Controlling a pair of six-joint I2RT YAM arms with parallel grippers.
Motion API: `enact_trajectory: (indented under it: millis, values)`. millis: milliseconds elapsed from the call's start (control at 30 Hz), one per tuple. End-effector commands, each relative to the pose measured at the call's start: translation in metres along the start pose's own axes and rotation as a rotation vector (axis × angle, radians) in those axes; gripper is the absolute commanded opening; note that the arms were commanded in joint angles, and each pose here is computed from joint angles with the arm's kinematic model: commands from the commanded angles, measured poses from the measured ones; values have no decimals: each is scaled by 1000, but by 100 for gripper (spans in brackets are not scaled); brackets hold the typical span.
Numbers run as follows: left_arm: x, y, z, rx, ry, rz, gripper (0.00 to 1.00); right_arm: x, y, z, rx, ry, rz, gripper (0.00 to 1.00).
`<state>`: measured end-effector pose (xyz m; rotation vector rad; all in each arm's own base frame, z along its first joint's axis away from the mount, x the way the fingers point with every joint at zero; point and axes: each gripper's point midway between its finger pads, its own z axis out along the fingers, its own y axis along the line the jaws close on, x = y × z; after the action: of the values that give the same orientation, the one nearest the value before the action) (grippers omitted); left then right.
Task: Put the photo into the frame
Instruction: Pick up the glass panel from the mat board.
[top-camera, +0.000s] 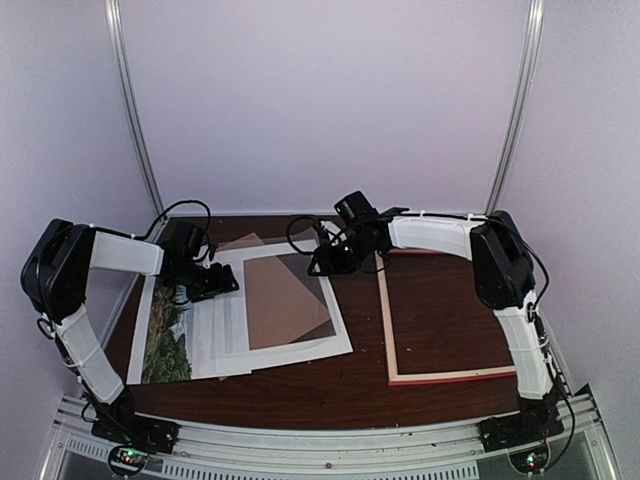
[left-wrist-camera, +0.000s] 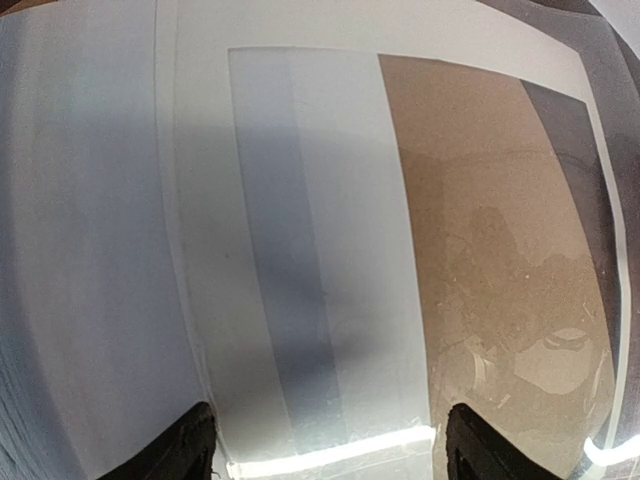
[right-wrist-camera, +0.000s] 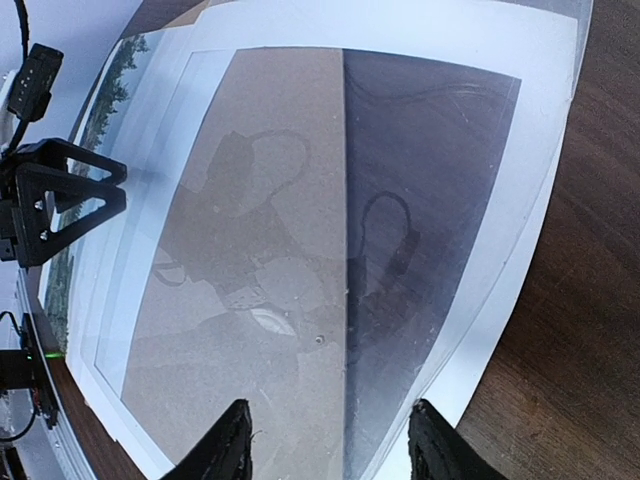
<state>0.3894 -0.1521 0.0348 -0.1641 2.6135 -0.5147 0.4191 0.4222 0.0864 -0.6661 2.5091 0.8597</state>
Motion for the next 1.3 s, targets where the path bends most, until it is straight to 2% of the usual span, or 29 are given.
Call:
enact_trajectory:
  millis: [0,600,767,867,1000,1167,1267]
  values:
    - [11,-8,5,67,24,15,79,-13,23,-11,-148,-56,84,51]
    - [14,-9,4,88,14,6,79,-15,15,-14,-290,-91,394,40]
    - [14,-9,3,88,12,7,79,-14,14,-15,-301,-95,417,36]
    - [13,-10,3,91,8,8,79,-14,12,-15,-298,-92,414,30]
    - [10,-13,-1,100,-4,15,79,-14,9,-18,-300,-92,402,16]
    - [5,-19,-9,121,-26,29,80,-24,18,-42,-315,-121,329,0]
    - [-1,-27,-21,150,-52,41,83,-32,32,-66,-347,-149,266,0]
